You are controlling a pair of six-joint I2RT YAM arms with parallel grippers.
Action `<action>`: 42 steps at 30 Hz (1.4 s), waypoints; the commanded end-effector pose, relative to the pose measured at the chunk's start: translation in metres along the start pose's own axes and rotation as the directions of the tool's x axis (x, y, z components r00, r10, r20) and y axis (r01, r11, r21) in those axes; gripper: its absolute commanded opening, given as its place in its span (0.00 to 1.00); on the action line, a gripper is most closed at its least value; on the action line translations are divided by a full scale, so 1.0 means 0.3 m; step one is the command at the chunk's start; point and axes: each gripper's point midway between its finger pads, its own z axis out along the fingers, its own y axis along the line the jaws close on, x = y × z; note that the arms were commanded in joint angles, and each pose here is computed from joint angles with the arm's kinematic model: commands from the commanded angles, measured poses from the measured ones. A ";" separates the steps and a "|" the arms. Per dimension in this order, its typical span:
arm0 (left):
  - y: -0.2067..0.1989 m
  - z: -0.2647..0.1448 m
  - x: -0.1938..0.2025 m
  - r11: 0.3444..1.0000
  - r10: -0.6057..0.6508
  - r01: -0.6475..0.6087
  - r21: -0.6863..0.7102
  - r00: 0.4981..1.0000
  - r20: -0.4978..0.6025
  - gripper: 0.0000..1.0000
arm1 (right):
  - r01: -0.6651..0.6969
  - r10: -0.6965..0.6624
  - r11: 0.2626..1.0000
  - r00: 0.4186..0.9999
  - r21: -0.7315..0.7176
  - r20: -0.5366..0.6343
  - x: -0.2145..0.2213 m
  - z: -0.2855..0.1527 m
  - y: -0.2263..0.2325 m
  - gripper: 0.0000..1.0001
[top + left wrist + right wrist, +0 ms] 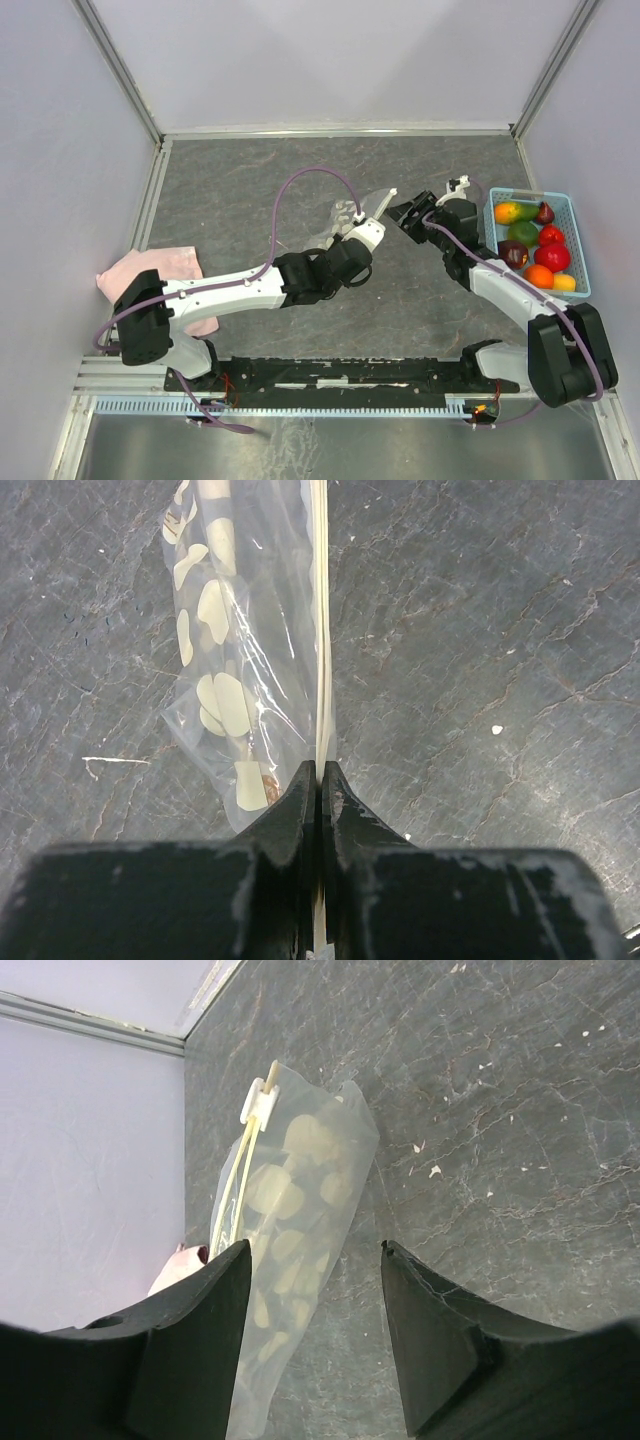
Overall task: Place the food in the zip-top bag and seal the zipper
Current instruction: Open the zipper of the food storage bag.
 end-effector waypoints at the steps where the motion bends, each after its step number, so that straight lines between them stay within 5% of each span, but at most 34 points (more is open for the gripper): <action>1: -0.006 0.002 -0.042 1.000 0.008 -0.007 -0.007 0.999 0.052 0.03 | 0.002 0.001 0.995 1.000 -0.099 0.029 -0.036 -0.002 0.092 0.62; 15: -0.017 0.012 -0.046 1.000 0.007 -0.007 -0.005 0.999 0.049 0.03 | 0.035 -0.030 0.998 0.996 -0.056 0.078 -0.064 -0.056 0.084 0.67; 31: -0.018 0.011 -0.047 1.000 0.003 -0.003 -0.001 0.999 0.051 0.03 | 0.011 -0.010 1.000 0.999 -0.022 0.052 -0.031 -0.020 0.026 0.47; 42: -0.020 0.016 -0.040 1.000 0.009 -0.008 -0.003 0.999 0.045 0.03 | 0.008 -0.005 0.998 0.999 -0.057 0.055 -0.036 -0.028 0.055 0.47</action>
